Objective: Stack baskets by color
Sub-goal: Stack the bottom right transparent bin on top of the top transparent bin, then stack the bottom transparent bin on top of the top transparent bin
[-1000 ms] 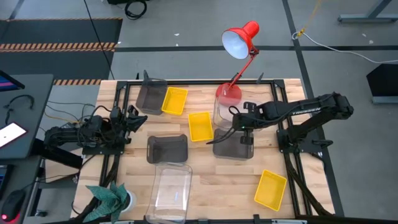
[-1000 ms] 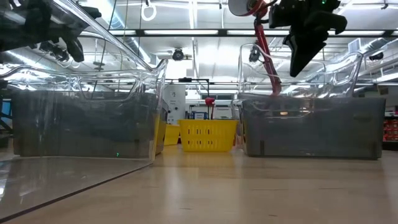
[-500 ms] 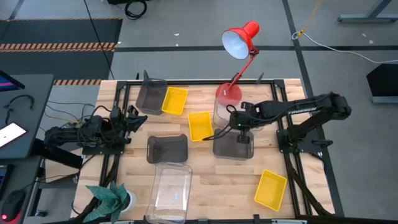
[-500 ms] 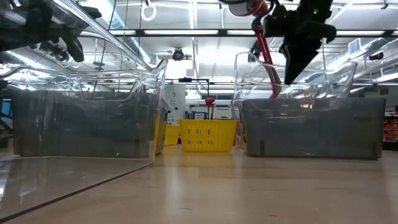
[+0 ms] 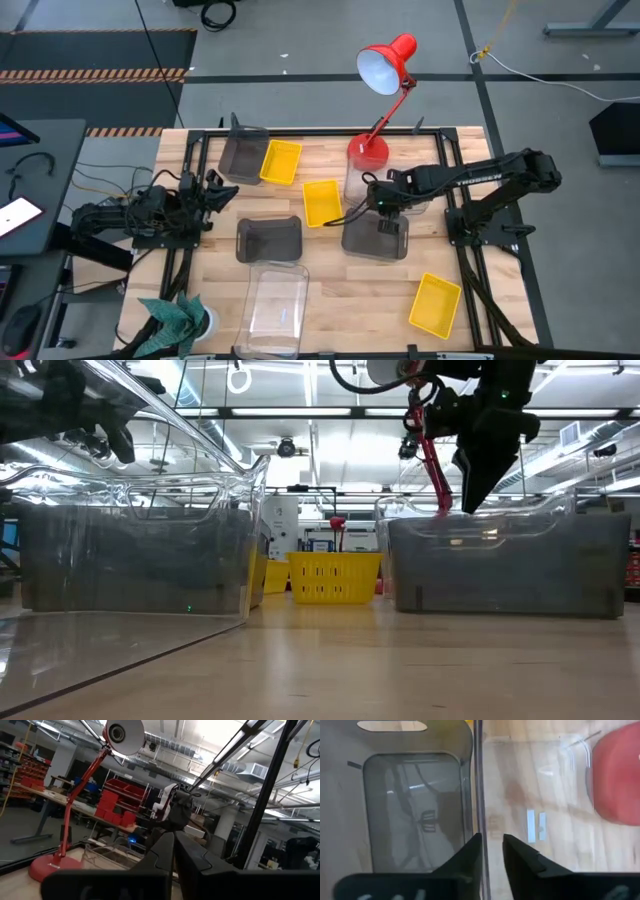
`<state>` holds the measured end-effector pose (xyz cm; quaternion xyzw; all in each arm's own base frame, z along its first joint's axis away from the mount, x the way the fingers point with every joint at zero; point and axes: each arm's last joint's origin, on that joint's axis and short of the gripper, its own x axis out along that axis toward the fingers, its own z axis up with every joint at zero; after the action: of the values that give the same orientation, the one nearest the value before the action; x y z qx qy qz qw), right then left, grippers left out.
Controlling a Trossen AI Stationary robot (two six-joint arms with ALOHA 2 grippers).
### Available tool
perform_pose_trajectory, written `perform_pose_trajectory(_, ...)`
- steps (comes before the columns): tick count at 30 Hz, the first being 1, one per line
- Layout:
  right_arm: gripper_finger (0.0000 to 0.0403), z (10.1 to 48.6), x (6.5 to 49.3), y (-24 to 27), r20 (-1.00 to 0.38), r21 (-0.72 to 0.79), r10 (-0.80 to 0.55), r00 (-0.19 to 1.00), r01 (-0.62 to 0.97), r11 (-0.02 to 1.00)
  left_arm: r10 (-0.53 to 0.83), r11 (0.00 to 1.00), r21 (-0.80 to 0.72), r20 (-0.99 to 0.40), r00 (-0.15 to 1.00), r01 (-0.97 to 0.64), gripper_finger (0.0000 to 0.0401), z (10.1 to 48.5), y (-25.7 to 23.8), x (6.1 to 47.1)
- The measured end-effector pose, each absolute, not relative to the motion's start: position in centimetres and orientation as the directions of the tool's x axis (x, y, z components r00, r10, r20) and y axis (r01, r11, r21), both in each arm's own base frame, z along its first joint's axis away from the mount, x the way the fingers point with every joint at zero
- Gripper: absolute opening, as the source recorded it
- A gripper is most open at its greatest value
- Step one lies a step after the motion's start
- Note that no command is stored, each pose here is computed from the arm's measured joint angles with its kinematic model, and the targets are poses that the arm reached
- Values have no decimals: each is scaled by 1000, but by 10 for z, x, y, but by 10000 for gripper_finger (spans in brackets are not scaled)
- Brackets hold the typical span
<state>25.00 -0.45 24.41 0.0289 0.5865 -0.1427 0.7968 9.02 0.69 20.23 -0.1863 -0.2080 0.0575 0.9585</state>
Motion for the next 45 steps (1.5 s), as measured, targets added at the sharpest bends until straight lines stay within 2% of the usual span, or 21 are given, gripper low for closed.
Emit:
perform_pose_trajectory(5, 135, 250, 248, -12, -951, -92, -171, 256, 294, 951, 188, 924, -381, 376, 908, -33, 35, 202, 7, 90)
perform_pose_trajectory(9, 158, 256, 251, -16, -945, -85, -167, 281, 282, 956, 187, 922, -386, 372, 909, -32, 32, 202, 7, 90)
perform_pose_trajectory(13, 166, 259, 257, -20, -921, -104, -181, 344, 231, 967, 170, 917, -400, 367, 914, -10, 22, 201, 6, 91)
perform_pose_trajectory(16, 166, 263, 266, -24, -873, -143, -220, 435, 202, 969, 128, 938, -345, 409, 903, 23, 16, 205, 5, 89)
perform_pose_trajectory(20, 166, 271, 279, -27, -782, -188, -271, 561, 201, 961, -14, 971, -193, 539, 842, 139, 12, 218, 1, 83)
perform_pose_trajectory(22, 165, 274, 282, -26, -761, -186, -270, 590, 201, 962, -124, 965, -135, 523, 843, 226, 12, 225, -2, 81)
perform_pose_trajectory(25, 165, 275, 281, -21, -758, -199, -268, 595, 180, 963, -175, 949, -164, 437, 882, 269, 12, 246, -4, 78)
perform_pose_trajectory(30, 165, 284, 274, -16, -743, -178, -255, 619, 185, 967, -194, 935, -272, 145, 970, 227, 12, 267, -5, 89)
perform_pose_trajectory(34, 165, 289, 268, -12, -739, -150, -242, 629, 196, 969, -227, 904, -387, -77, 971, 180, 12, 264, -8, 112)
perform_pose_trajectory(37, 165, 292, 267, -8, -730, -137, -235, 642, 199, 970, -253, 902, -401, -190, 949, 160, 17, 261, -13, 130)
perform_pose_trajectory(45, 165, 290, 264, -3, -742, -158, -262, 617, 218, 963, -288, 899, -434, -477, 830, 63, 101, 252, -25, 175)
